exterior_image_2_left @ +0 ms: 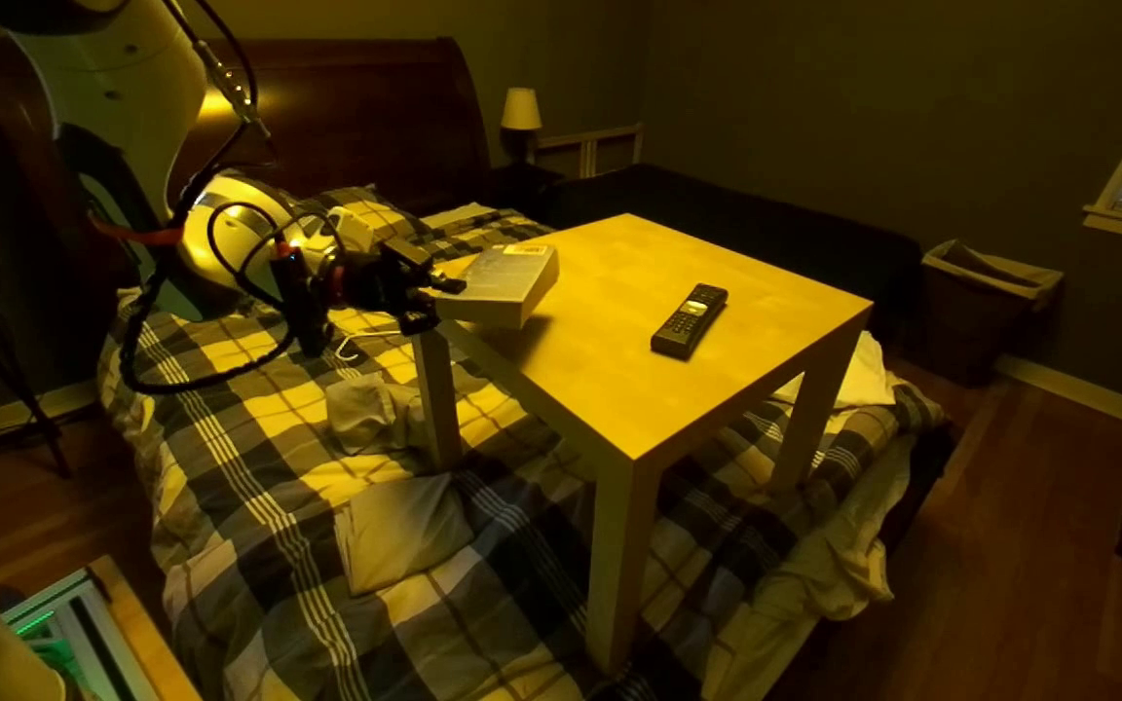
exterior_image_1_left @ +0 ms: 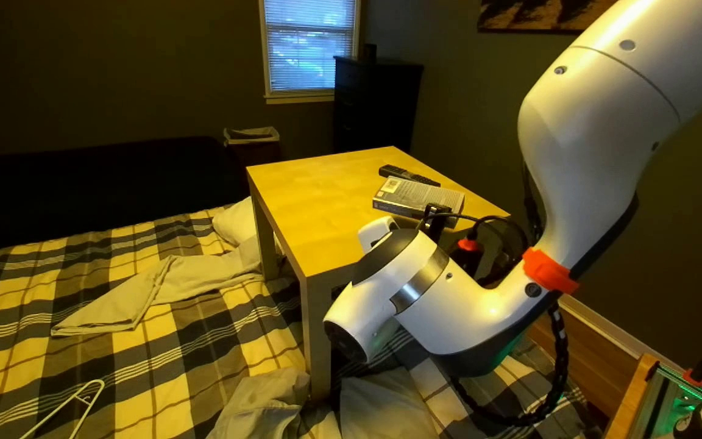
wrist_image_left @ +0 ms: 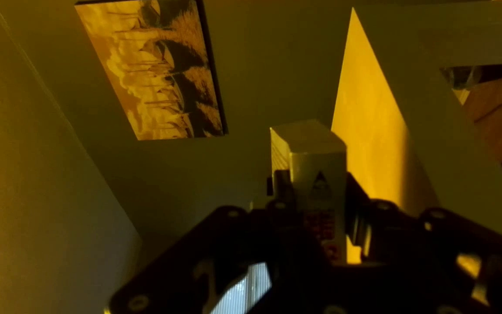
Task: Flip the book over.
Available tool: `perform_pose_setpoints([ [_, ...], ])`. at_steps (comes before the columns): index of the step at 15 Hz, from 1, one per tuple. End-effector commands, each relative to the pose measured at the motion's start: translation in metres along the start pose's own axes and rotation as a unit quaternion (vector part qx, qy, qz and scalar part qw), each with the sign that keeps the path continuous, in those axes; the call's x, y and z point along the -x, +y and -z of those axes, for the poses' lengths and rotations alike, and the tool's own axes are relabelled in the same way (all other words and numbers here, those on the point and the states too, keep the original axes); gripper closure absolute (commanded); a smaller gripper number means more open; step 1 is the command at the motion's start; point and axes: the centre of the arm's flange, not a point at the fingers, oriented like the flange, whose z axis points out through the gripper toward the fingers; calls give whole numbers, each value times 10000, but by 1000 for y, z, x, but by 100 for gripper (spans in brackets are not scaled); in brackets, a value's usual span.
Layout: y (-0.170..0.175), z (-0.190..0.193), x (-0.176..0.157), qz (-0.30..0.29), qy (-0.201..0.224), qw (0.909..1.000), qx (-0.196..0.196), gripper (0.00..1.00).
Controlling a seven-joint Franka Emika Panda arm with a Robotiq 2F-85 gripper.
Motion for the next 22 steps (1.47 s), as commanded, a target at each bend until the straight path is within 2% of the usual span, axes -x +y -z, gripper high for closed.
perform_pose_setpoints([
  [1,42,14,-15,597,-227,9978,-175,92],
  [5,75,20,-46,1069,-336,9917,-627,92],
  [9,92,16,-73,1513,-667,9802,-1092,92],
  [11,101,9,-83,1664,-761,9718,-1486,92],
  [16,123,-11,-93,1950,-1026,9441,-2451,92],
  [18,134,-22,-94,1846,-1154,9351,-2796,92],
  [22,159,-41,-94,1468,-1240,9109,-3651,92],
])
